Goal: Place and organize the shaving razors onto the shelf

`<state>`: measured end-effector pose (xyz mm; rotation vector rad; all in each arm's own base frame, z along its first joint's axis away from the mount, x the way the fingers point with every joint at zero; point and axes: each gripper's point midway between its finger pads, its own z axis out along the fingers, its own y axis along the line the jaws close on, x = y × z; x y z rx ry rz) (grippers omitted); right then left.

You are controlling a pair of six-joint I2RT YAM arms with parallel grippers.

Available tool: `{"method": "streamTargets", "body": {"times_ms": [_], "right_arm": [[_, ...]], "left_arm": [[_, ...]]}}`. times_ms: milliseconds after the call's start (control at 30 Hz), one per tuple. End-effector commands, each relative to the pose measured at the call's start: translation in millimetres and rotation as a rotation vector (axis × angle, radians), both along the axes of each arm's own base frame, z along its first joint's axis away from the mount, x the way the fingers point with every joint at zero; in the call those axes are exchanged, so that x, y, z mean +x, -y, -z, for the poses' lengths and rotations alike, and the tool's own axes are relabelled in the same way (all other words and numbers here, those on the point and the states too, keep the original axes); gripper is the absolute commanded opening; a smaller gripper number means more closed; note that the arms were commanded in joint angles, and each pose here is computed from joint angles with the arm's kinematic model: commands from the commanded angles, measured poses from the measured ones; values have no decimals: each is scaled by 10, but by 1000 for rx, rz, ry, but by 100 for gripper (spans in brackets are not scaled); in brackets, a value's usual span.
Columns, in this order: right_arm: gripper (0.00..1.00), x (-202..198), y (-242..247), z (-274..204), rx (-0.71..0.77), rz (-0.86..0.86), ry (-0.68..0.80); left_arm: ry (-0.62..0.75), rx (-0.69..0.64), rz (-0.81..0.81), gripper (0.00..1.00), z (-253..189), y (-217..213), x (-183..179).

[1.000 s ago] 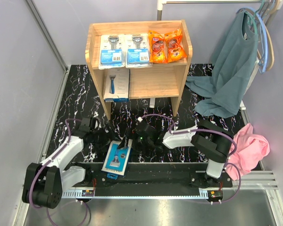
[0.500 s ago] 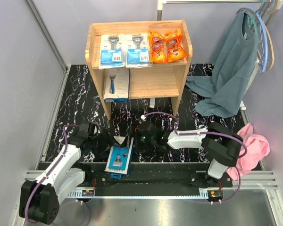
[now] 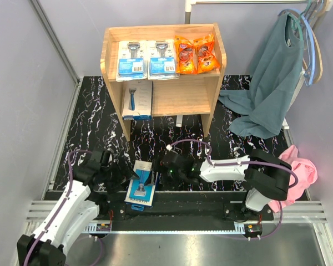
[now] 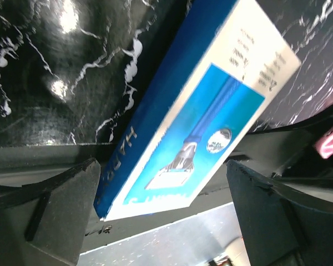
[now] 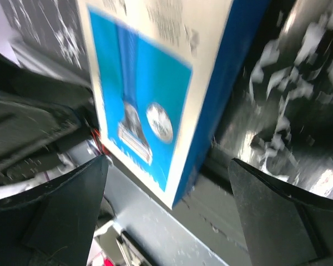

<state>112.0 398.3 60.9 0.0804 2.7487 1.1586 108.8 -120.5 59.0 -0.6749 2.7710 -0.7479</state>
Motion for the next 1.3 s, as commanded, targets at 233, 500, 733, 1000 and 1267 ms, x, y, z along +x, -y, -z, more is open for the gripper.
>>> {"method": "streamTargets", "body": {"times_ms": [233,500,733,1000,1267], "right_arm": [[99,-290,-195,155,79,-38,-96],[84,-293,-443,126,249,-60,-88],[37,-262,-368,-94,292,-29,-51],[24,-170,-262,-557,309,-27,79],[22,-241,-91,-842,305,-92,157]], "left_arm": [[-43,15,12,99,150,72,-171],[-25,-78,-1,99,169,215,-176],[111,-118,-57,99,-126,220,-2],[248,-55,-108,99,-442,89,218],[475,-115,-100,99,-948,105,392]]}}
